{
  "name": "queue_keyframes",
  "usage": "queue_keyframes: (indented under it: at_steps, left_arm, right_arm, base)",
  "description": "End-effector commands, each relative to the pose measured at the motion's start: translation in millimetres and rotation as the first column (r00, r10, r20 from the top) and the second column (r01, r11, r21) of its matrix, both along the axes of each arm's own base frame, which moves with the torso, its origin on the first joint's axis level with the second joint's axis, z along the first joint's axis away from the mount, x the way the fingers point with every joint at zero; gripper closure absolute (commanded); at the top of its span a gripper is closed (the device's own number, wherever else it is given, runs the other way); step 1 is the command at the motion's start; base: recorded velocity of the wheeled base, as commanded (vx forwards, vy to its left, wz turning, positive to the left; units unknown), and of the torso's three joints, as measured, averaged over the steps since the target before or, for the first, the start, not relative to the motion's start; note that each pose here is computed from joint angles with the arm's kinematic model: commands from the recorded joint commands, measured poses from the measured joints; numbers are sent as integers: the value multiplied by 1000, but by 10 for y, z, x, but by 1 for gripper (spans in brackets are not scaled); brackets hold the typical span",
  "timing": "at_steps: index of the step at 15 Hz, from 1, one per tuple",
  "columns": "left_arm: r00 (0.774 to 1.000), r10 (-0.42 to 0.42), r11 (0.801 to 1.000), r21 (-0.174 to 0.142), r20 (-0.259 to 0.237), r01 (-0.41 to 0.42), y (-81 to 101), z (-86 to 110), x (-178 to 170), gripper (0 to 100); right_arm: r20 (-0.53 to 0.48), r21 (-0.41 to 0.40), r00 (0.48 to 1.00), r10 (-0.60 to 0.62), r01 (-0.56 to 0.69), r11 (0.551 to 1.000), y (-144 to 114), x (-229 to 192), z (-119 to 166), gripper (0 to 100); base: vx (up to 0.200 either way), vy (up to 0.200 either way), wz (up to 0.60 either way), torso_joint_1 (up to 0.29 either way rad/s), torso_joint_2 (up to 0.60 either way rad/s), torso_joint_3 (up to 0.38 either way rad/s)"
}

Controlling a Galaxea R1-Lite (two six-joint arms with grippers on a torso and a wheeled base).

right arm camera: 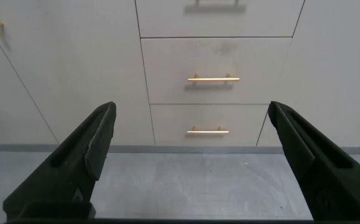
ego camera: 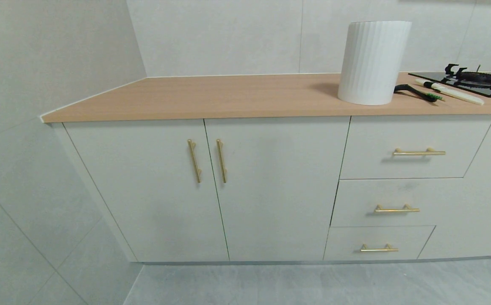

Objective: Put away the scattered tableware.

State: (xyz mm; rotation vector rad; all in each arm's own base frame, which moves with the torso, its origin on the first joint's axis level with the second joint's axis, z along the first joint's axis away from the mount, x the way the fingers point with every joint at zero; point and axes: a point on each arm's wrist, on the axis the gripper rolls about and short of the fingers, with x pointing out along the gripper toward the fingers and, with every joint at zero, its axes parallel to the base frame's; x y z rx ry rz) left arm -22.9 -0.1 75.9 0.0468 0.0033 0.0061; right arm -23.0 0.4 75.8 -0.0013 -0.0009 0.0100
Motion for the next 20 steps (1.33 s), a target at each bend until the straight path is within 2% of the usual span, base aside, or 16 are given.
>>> queue_keyframes:
  at_steps: [1,4,6,15,20]
  left_arm:
    - [1000,0,1000,4,-1,0,0,-4,1,0]
    - [1000,0,1000,-8,0,0,0,-2,1,0]
    - [1000,2,999,-51,0,-2,0,-2,1,0]
    - [1000,2,999,-47,0,-2,0,-2,1,0]
    - [1000,2,999,-47,0,-2,0,-2,1,0]
  right_arm:
    - [-9,-2,1000,1,-1,1000,0,2,-6,0]
    - [-9,1,1000,7,-7,1000,2,2,-6,0]
    - [-7,4,1000,7,-7,1000,2,2,-5,0]
    - [-5,4,1000,5,-5,1000,1,2,-3,0]
    - [-5,4,1000,5,-5,1000,1,2,-3,0]
  base:
    - [0,0,0,0,0,0]
    - [0,0,0,0,0,0]
    - [0,0,0,0,0,0]
    - [0,0,0,0,0,0]
    - [0,-200,0,1,3,4]
